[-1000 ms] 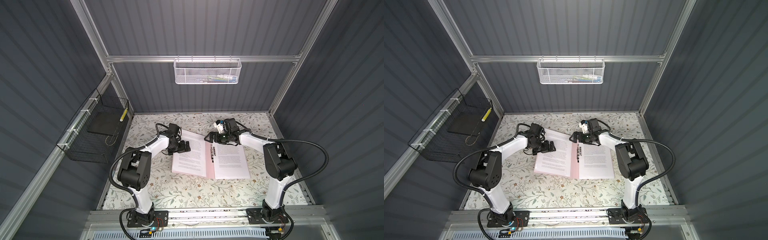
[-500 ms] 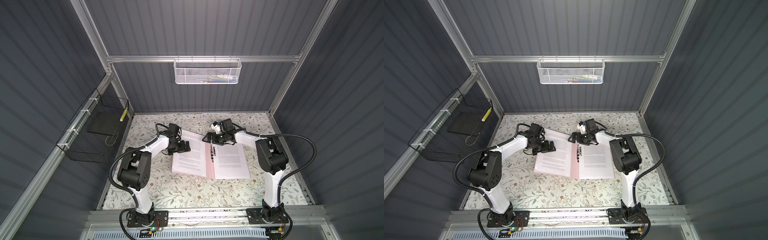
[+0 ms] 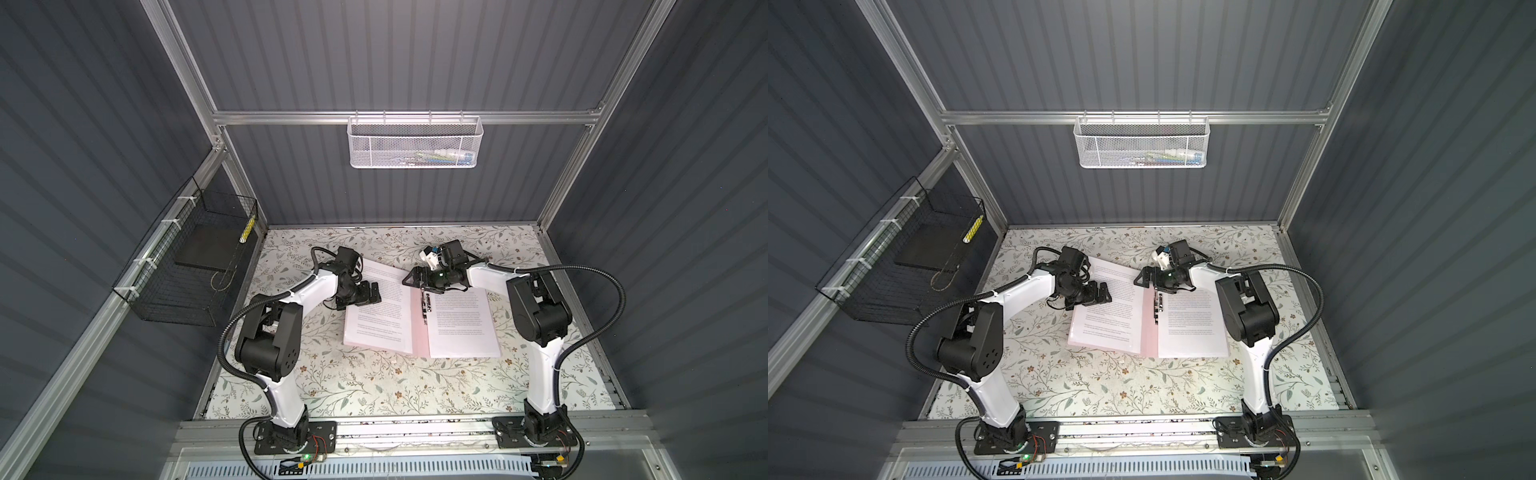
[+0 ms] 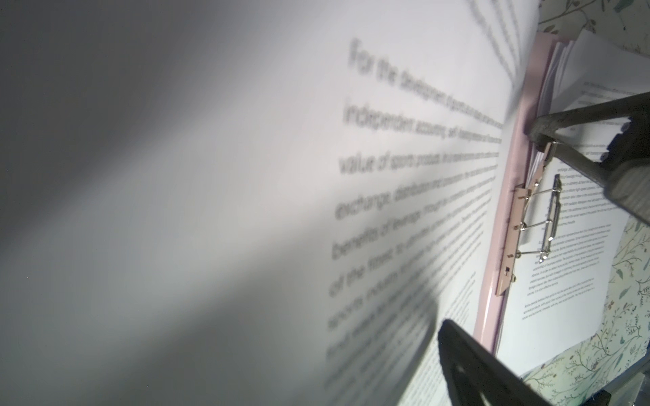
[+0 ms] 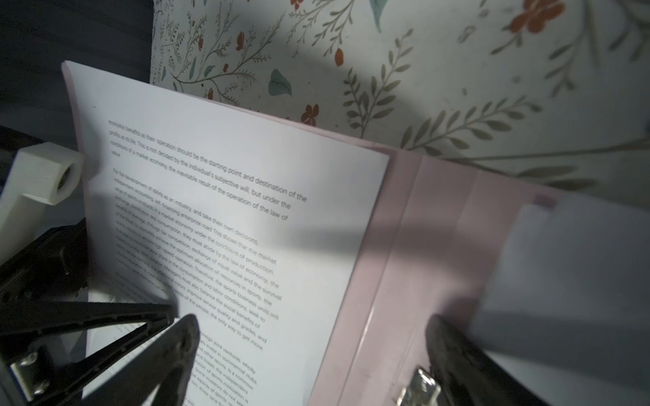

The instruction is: Put the files into the folder

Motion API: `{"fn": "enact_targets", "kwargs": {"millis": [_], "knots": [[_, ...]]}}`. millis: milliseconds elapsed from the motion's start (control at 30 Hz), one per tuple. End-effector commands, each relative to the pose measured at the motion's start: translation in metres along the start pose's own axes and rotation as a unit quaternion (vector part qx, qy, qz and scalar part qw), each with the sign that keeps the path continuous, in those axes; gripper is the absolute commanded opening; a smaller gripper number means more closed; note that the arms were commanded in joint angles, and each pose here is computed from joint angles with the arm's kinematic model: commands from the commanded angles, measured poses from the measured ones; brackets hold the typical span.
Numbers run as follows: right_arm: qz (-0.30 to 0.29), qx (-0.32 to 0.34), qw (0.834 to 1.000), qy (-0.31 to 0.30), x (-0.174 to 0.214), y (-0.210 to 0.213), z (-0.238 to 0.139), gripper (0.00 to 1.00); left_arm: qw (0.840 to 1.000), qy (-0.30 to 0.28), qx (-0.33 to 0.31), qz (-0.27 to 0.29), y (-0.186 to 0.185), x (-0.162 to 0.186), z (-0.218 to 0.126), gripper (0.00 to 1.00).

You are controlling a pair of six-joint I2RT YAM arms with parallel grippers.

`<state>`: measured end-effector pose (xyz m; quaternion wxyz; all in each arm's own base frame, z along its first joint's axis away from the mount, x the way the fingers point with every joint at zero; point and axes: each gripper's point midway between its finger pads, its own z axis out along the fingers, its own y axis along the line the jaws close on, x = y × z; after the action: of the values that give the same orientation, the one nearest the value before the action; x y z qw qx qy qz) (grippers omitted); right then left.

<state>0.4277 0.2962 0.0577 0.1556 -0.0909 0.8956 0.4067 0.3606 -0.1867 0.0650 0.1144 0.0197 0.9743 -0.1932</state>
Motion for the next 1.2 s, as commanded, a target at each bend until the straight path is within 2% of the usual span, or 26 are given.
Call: {"fn": "enact_targets", "kwargs": {"millis": [0, 300, 467, 700, 800, 900, 1100, 1167], "knots": [[-0.002, -0.036, 0.999, 0.004, 0.000, 0.015, 0.002, 0.99, 1.000, 0.002, 0.008, 0.007, -0.004, 0.000, -0.006, 1.00], [-0.015, -0.058, 0.998, 0.003, 0.014, 0.042, -0.019, 0.99, 1.000, 0.003, 0.006, 0.006, -0.003, 0.000, -0.005, 1.00], [-0.029, -0.071, 0.997, 0.009, 0.040, 0.063, -0.032, 0.99, 1.000, 0.003, 0.005, 0.006, -0.003, -0.001, -0.006, 1.00], [-0.014, -0.074, 0.997, 0.007, 0.078, 0.070, -0.055, 0.99, 1.000, 0.002, 0.009, 0.006, -0.004, 0.000, -0.008, 1.00], [-0.014, -0.055, 0.998, -0.009, 0.081, 0.071, -0.069, 0.99, 1.000, 0.001, 0.016, 0.006, -0.007, 0.000, -0.009, 1.00], [-0.004, -0.003, 0.999, -0.044, 0.077, 0.062, -0.085, 0.99, 1.000, 0.001, 0.029, 0.006, -0.011, 0.001, -0.010, 1.00], [0.063, 0.069, 0.992, -0.086, 0.081, 0.045, -0.109, 0.99, 0.998, 0.001, 0.069, -0.004, -0.023, 0.009, -0.016, 1.00], [0.074, 0.096, 0.985, -0.120, 0.082, 0.037, -0.121, 0.99, 0.997, -0.003, 0.072, -0.011, -0.024, 0.012, -0.018, 1.00]]}}
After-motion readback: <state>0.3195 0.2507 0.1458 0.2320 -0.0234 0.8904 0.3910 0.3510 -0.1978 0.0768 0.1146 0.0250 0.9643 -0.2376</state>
